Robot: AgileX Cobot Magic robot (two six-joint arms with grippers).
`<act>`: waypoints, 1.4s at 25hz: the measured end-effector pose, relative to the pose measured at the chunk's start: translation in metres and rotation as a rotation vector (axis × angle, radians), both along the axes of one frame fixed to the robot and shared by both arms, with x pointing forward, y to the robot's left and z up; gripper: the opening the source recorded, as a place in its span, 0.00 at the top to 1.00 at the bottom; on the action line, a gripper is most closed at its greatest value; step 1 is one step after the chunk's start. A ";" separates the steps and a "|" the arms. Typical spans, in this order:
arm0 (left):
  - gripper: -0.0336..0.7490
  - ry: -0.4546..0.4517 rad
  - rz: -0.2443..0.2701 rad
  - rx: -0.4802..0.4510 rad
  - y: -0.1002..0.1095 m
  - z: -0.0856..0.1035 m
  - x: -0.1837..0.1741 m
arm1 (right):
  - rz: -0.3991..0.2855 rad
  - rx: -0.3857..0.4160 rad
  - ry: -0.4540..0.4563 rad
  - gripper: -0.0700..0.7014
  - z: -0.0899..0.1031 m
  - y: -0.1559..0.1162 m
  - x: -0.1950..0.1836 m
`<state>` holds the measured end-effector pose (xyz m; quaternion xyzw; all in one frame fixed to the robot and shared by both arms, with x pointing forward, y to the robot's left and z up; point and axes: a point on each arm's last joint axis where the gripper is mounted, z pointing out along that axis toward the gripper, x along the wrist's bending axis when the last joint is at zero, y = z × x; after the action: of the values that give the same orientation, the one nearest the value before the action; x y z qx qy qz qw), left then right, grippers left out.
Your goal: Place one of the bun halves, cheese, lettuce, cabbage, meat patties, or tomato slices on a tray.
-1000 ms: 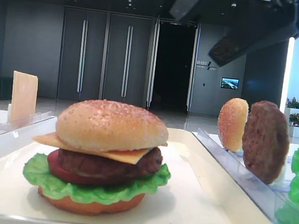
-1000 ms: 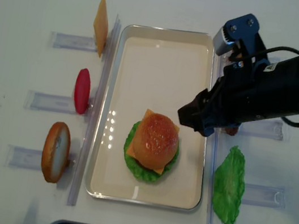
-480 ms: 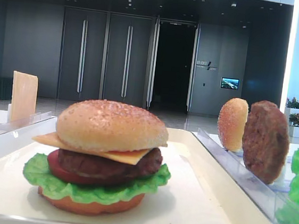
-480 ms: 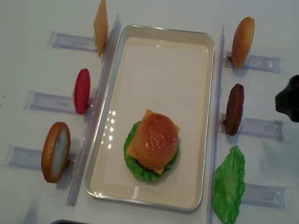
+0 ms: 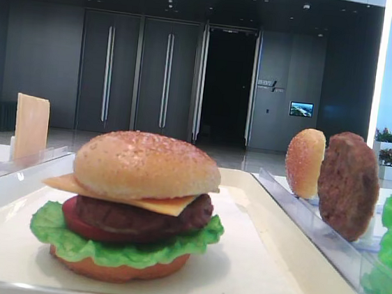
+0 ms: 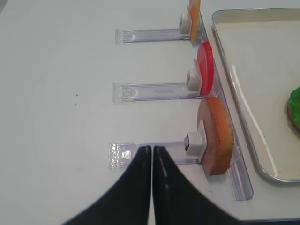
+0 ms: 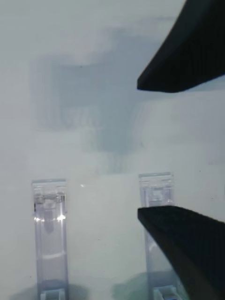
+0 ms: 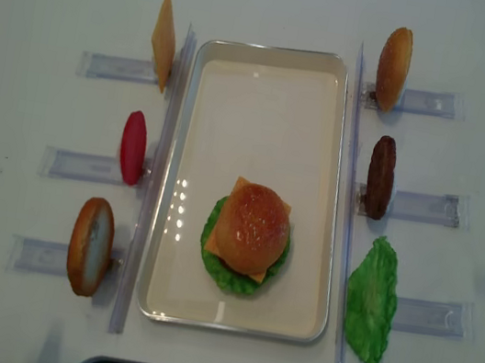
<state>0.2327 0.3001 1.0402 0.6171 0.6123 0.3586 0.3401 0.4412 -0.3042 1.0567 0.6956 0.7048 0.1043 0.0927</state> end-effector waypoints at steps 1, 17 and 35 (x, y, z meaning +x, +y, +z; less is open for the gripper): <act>0.96 0.000 0.000 0.000 0.000 0.000 0.000 | -0.002 0.001 0.006 0.24 0.001 0.000 -0.003; 0.96 0.000 0.000 -0.001 0.000 0.000 0.000 | -0.021 0.003 -0.196 0.24 -0.027 0.006 -0.132; 0.96 0.000 0.000 -0.001 0.000 0.000 0.000 | -0.028 -0.010 -0.666 0.24 -0.010 0.008 -0.199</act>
<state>0.2327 0.3000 1.0402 0.6171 0.6123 0.3583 0.3404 0.2417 -0.2963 1.0464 0.6325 0.6265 0.3213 0.3228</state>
